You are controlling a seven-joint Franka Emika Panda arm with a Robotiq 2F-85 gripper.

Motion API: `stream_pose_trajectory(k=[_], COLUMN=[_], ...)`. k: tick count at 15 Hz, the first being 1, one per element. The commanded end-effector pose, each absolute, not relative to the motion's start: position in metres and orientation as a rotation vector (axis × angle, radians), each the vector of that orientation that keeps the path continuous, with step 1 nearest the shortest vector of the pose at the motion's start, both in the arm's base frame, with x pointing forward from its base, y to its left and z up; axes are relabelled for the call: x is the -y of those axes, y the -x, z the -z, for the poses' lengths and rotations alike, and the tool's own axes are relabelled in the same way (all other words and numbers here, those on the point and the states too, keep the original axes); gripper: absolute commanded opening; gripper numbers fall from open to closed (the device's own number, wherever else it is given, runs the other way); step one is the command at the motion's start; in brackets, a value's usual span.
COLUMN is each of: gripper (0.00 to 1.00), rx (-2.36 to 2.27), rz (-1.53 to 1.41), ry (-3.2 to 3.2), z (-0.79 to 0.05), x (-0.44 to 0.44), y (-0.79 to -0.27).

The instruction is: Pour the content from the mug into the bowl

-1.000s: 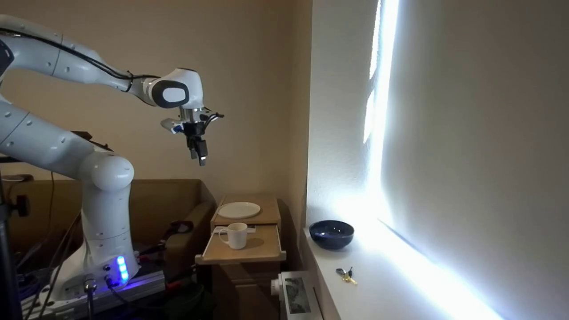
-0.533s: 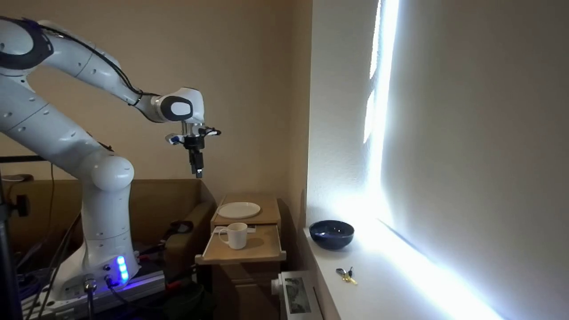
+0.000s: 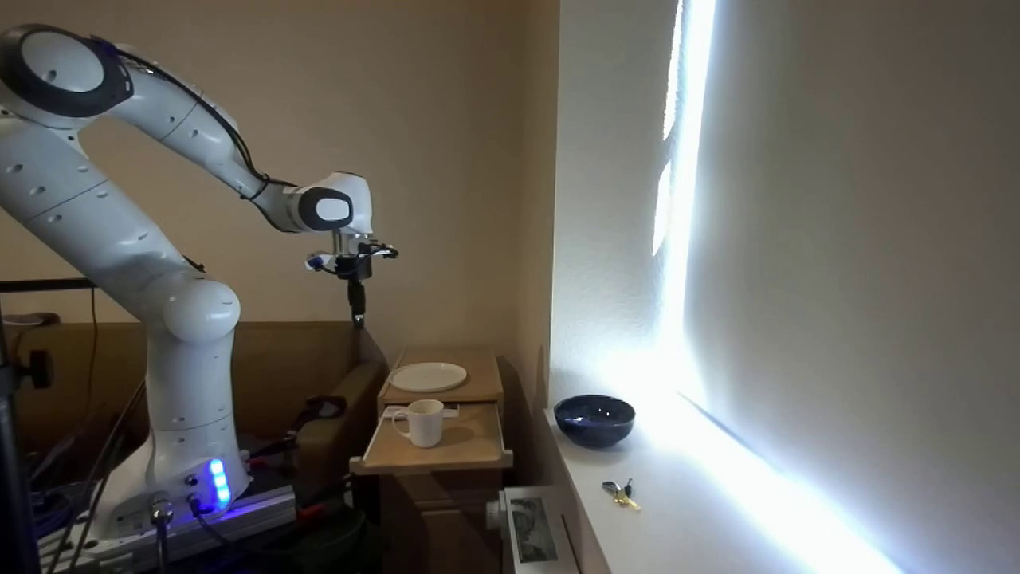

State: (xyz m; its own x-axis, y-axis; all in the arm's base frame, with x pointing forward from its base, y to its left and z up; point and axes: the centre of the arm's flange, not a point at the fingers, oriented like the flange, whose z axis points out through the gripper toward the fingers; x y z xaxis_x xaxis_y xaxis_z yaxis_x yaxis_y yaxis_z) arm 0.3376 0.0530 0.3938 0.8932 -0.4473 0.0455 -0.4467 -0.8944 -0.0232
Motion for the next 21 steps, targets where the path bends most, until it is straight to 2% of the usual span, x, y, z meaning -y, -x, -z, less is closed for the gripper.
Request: stream_pose_trajectory(k=[1, 10, 15, 21], gripper=[1.0, 1.0, 1.0, 1.0], rx=[-0.72, -0.918, -0.933, -1.009], rz=[0.083, 0.174, 0.223, 0.201], ry=[3.043, 3.015, 3.179, 3.175], z=[-0.395, -0.258, -0.197, -0.208], x=[-0.053, -0.064, -0.071, -0.07], y=[-0.337, -0.375, -0.38, -0.367])
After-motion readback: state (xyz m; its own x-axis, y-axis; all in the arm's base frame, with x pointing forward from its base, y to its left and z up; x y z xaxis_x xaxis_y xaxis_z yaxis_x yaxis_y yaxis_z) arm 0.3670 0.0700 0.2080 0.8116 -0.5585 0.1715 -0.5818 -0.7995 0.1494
